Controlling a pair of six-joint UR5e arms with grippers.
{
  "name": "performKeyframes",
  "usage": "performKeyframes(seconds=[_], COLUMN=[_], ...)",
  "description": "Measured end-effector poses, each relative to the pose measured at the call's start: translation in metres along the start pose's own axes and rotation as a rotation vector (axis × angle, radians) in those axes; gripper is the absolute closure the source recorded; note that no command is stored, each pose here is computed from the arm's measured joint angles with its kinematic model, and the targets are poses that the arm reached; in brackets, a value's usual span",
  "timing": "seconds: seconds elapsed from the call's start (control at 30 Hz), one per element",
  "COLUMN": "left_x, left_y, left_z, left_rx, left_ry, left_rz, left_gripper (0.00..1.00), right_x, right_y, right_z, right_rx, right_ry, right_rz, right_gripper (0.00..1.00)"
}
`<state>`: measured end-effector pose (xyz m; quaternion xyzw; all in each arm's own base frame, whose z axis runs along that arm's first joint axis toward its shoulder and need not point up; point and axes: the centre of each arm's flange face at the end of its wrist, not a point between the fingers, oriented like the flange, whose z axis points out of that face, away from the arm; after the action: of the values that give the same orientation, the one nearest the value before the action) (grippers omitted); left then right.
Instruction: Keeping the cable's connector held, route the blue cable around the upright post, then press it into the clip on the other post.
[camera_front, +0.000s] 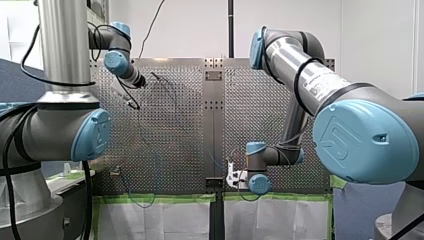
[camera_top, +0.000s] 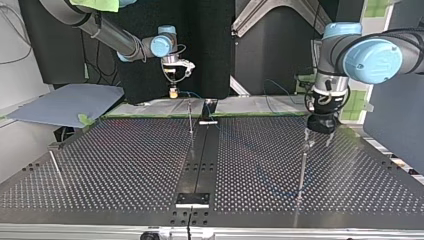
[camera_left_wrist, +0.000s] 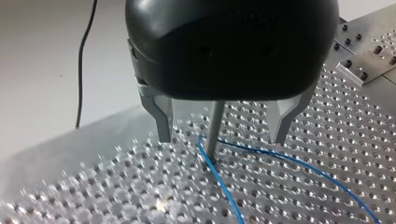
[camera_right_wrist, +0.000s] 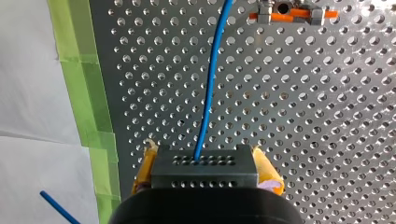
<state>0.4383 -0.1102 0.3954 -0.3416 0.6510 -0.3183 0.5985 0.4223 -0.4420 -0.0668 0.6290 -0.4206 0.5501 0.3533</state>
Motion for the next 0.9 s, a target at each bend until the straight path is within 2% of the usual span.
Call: performKeyframes(seconds=[0.17,0.27,0.37,0.5,0.6,0.9], left_x=[-0.006,-0.01,-0.015,-0.026,-0.031,-0.045], left_y=[-0.01,-0.018,-0.028,-0.05,-0.061,-0.079], left_z=[-0.014,-0.023,-0.031,-0.042,-0.044,-0.038], left_rx=[-0.004,0.012,0.041,0.1,0.122,0.101], left_ry=[-0.006,-0.005,-0.002,-0.004,0.005,0.004], left_rz=[0.039,0.065,0.095,0.139,0.166,0.242], left_gripper=[0.0,0.0,0.0,0.0,0.0,0.0], right_x=[0.0,0.0,0.0,0.0,0.0,0.0], right_y=[0.0,0.0,0.001,0.001,0.001,0.001], right_z=[0.0,0.0,0.0,0.0,0.0,0.001], right_rx=[0.0,0.0,-0.001,-0.001,-0.001,-0.001], right_ry=[0.0,0.0,-0.001,-0.002,-0.002,-0.002], right_rz=[0.002,0.003,0.004,0.005,0.005,0.004], right_gripper=[1.0,1.0,1.0,1.0,1.0,1.0])
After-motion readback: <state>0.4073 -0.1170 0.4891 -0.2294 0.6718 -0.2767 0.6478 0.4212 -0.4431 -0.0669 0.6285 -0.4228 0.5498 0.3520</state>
